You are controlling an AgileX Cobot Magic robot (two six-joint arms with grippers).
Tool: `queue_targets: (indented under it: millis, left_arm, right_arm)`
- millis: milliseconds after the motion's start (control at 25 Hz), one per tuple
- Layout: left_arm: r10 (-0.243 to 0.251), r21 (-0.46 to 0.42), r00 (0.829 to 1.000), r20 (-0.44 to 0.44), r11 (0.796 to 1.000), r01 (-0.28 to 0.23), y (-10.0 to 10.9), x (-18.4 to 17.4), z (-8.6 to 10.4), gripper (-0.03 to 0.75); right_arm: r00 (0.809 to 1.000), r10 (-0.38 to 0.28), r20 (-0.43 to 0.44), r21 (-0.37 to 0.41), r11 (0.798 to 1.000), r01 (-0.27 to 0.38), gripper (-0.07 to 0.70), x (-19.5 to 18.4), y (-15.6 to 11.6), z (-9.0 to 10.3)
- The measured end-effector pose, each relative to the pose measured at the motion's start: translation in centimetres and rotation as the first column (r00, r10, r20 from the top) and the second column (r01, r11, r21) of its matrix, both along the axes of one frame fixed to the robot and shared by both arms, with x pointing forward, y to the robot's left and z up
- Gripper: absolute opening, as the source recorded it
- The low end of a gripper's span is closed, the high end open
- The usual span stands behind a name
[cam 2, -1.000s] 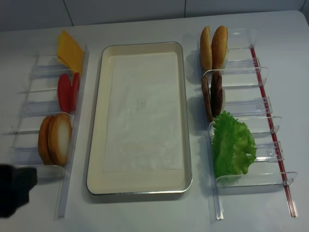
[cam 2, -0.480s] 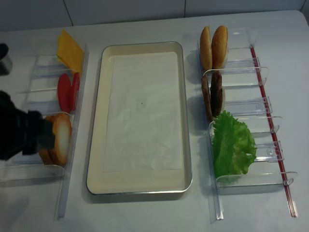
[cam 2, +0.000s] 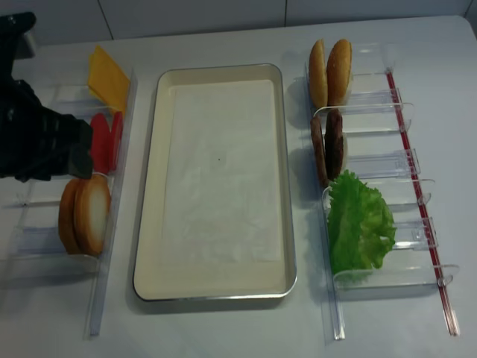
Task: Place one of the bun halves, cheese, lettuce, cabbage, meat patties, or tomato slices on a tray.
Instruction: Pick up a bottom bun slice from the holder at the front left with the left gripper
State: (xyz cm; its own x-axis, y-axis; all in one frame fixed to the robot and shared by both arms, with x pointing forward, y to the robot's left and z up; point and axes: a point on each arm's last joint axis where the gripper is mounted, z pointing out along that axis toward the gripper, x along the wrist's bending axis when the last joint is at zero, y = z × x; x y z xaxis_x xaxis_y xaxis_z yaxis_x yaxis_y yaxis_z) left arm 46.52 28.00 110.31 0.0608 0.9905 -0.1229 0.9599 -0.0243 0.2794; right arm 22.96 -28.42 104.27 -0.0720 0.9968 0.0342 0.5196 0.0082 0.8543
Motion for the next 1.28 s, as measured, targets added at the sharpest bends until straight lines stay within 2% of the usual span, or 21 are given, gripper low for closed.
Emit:
queue_targets:
  millis: [360,1280]
  left_arm:
    - [-0.002,0.015,0.999,-0.045,1.000,0.003,0.0,1.5,-1.1,0.433]
    - [-0.002,0.015,0.999,-0.044,1.000,0.003,0.0,1.5,-1.1,0.432]
  right_arm:
    - [1.000,0.000,0.000,0.000,1.000,0.000,0.501,0.0,0.0,0.0]
    - [1.000,0.000,0.000,0.000,1.000,0.000,0.501,0.0,0.0,0.0]
